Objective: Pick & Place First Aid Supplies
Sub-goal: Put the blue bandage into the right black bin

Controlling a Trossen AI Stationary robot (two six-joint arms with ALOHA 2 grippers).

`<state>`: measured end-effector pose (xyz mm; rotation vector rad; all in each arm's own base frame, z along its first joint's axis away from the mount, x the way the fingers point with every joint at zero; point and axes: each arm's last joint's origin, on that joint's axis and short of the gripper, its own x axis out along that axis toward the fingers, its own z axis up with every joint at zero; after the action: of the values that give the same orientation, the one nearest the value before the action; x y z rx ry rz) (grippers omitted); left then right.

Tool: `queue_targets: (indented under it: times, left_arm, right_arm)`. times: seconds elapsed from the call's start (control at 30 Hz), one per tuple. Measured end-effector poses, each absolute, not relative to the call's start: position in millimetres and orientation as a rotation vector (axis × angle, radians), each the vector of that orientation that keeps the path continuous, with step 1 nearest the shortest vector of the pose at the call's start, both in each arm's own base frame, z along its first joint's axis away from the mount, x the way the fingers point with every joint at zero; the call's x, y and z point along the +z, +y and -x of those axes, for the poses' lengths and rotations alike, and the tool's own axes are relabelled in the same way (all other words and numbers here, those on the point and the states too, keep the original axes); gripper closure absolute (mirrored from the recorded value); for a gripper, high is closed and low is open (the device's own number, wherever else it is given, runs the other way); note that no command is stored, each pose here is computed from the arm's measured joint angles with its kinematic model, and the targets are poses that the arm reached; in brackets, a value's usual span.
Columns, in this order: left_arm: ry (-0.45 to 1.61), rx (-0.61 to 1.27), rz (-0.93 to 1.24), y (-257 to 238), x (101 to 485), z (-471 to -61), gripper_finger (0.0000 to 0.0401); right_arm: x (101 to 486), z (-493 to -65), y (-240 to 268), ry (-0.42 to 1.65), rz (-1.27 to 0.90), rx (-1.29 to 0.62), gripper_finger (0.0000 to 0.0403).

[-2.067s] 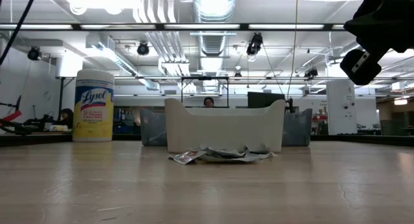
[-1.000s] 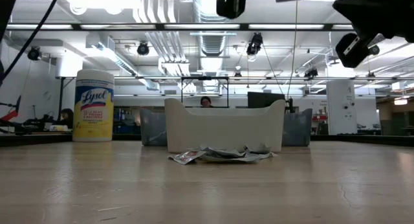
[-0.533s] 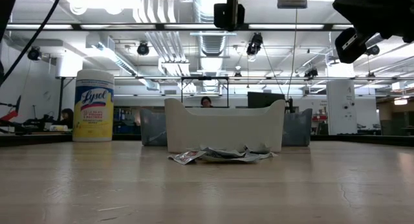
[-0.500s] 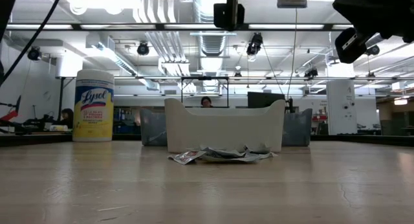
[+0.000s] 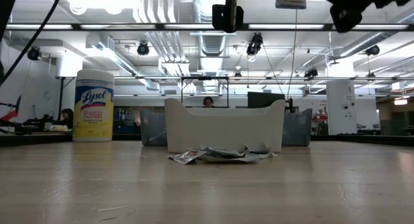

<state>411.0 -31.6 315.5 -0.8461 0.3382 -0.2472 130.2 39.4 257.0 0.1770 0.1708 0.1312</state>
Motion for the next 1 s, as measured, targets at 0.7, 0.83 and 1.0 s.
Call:
queue_targets:
  times: [0.7,0.83,1.0]
  left_arm:
    - [0.342,-0.256,0.847,-31.9,315.5,-410.9,0.0401]
    - [0.345,-0.265,0.841,-32.1,315.5,-410.8,0.0401]
    - [0.348,-0.272,0.834,-32.3,315.5,-410.8,0.0401]
  right_arm:
    - [285.6,-201.0,60.4,0.386,0.002,0.114,0.0177]
    - [289.6,-209.7,62.2,0.407,0.011,0.11,0.0175]
    - [289.6,-215.9,64.7,0.425,0.004,0.13,0.019]
